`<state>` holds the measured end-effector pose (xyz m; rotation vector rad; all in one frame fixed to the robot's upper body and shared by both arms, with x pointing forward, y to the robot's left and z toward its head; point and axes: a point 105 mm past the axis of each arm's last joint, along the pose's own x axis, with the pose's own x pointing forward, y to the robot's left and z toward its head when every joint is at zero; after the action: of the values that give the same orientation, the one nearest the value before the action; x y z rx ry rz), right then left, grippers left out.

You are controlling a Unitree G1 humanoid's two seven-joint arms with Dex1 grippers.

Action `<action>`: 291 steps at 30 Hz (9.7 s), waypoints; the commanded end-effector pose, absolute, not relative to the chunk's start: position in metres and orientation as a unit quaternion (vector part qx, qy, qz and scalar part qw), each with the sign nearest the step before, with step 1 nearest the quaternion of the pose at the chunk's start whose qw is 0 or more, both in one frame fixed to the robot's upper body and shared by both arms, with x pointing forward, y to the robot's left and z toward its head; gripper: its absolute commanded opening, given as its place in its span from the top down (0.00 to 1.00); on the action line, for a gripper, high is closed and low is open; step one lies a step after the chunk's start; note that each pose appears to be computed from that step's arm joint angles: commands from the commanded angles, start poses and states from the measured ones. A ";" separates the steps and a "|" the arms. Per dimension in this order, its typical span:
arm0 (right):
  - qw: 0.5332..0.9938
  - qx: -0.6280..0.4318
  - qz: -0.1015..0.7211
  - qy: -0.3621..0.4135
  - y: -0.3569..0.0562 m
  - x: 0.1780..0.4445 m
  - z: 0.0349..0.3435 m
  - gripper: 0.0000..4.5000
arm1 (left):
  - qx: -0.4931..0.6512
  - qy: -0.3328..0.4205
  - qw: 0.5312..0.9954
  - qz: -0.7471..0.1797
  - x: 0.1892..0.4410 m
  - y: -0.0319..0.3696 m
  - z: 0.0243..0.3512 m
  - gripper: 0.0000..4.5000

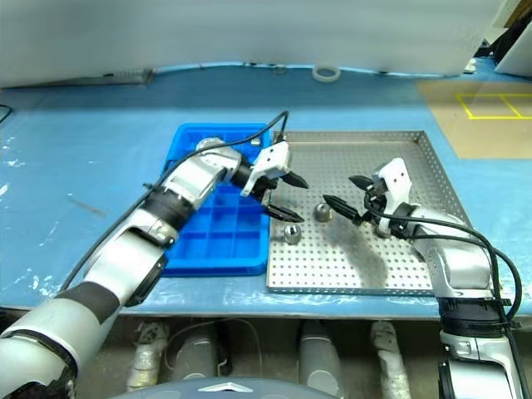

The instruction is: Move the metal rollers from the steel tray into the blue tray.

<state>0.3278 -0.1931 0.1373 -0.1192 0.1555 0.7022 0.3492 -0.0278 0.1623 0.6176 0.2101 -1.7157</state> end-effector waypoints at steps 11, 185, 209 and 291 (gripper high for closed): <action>0.940 -0.060 0.334 0.046 -0.195 0.325 0.154 0.00 | 0.394 0.166 0.474 -0.769 0.337 -0.037 0.129 0.00; 0.805 0.015 0.593 0.011 -0.075 0.357 0.181 0.00 | 0.051 0.033 0.959 -0.276 0.305 0.141 0.126 0.51; 0.943 -0.074 0.325 0.012 -0.192 0.355 0.173 0.00 | -0.002 -0.050 0.822 -0.567 0.342 0.030 0.170 0.01; 0.833 -0.086 0.544 0.049 -0.014 0.404 0.148 0.00 | 0.056 -0.066 0.940 -0.329 0.307 0.157 0.169 0.00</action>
<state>0.3981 -0.0090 0.1298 -0.1708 0.1736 1.1772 0.3066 0.1635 0.1624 0.1131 -0.0995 -0.6370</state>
